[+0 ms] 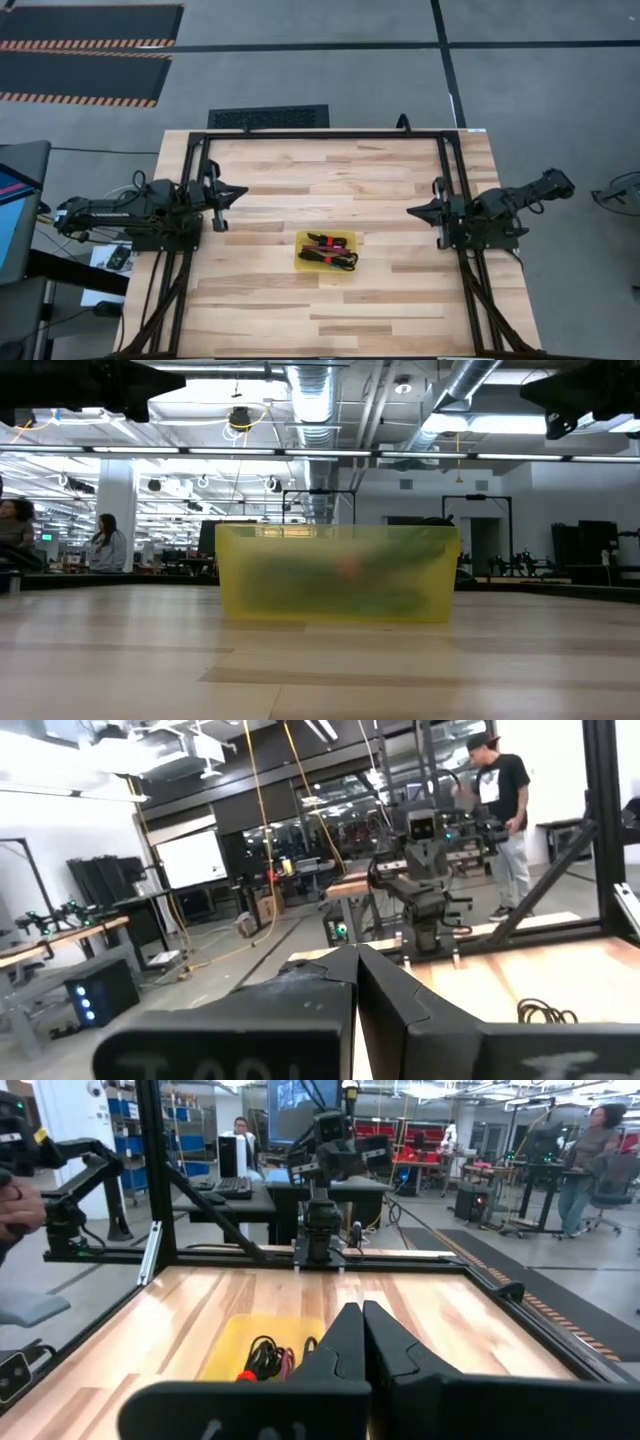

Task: Pick and place USB-C Cables
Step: Return to Home Position

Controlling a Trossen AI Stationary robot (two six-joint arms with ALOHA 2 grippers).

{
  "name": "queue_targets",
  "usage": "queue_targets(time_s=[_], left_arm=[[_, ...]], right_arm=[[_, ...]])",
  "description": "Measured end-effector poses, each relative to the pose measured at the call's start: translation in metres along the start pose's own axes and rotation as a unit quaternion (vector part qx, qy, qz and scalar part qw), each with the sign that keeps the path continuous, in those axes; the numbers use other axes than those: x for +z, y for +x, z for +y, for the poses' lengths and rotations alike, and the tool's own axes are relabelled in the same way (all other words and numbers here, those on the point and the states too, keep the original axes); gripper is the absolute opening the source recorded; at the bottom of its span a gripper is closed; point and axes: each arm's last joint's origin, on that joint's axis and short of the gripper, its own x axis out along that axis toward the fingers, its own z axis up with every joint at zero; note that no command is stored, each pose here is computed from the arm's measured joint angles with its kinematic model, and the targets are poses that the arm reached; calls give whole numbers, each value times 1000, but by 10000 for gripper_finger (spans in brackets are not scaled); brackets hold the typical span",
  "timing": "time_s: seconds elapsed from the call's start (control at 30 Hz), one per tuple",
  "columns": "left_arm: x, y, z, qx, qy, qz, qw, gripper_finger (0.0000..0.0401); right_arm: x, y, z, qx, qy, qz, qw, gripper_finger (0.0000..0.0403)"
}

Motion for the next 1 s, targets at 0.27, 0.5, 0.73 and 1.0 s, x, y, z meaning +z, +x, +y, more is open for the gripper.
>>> queue_targets(time_s=[0.27,0.5,0.73,1.0], left_arm=[[1,-3,1,1,-1,-3,1000,0],[5,-19,5,24,-3,-19,1000,0],[-15,-26,0,27,-11,-88,996,0],[-29,-25,-3,33,10,-102,994,0]], right_arm=[[-4,-18,-8,-3,23,-4,1000,2],[-16,-15,-6,-4,23,10,1000,2],[-27,-10,-3,-2,32,-4,999,1],[-42,-4,2,25,39,-61,997,2]])
